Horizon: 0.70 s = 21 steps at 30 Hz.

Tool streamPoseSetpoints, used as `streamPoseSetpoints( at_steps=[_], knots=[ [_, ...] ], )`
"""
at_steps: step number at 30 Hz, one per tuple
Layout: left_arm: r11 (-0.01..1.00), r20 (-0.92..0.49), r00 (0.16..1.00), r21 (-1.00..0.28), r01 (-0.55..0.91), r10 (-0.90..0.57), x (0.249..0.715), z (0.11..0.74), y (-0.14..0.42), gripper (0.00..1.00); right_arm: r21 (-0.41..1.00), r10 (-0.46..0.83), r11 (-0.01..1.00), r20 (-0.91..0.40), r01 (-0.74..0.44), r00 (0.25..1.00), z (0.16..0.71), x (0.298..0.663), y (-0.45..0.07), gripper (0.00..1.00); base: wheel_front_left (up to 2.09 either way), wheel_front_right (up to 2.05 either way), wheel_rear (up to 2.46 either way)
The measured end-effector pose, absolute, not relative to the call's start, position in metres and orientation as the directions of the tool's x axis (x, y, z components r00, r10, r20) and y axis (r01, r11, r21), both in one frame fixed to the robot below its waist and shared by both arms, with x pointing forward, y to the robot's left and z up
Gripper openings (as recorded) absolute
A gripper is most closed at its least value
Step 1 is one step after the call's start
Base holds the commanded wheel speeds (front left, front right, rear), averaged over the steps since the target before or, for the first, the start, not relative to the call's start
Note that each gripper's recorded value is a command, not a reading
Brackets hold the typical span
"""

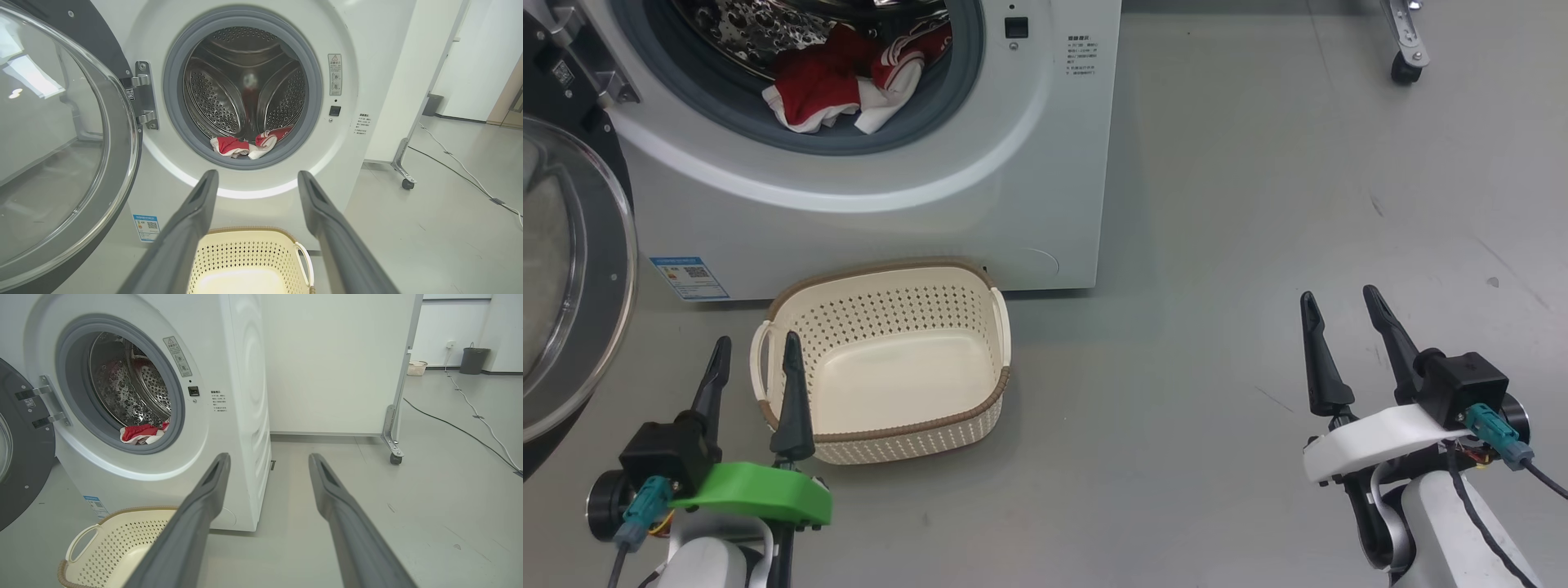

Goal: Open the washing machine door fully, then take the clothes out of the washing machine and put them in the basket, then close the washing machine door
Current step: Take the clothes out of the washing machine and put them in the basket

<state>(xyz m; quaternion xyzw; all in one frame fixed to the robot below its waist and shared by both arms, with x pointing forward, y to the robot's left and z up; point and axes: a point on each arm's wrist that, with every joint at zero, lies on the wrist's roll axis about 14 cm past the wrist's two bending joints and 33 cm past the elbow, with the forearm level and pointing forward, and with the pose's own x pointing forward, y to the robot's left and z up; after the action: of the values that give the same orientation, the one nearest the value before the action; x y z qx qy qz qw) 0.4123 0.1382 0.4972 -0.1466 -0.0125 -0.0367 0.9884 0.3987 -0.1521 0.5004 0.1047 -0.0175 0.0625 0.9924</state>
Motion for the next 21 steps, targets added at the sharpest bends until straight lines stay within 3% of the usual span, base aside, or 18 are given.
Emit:
streamPoseSetpoints(
  at_steps=[21],
  knots=[
    [0.951, 0.033, 0.997, -0.3, 0.077, -0.071, 0.4115, 0.4958, 0.1387, 1.0, 0.207, 0.125, 0.969, 0.046, -0.132, 0.991, 0.4989, 0.3996, -0.1504, 1.0, 0.04, -0.04, 0.0]
  ],
)
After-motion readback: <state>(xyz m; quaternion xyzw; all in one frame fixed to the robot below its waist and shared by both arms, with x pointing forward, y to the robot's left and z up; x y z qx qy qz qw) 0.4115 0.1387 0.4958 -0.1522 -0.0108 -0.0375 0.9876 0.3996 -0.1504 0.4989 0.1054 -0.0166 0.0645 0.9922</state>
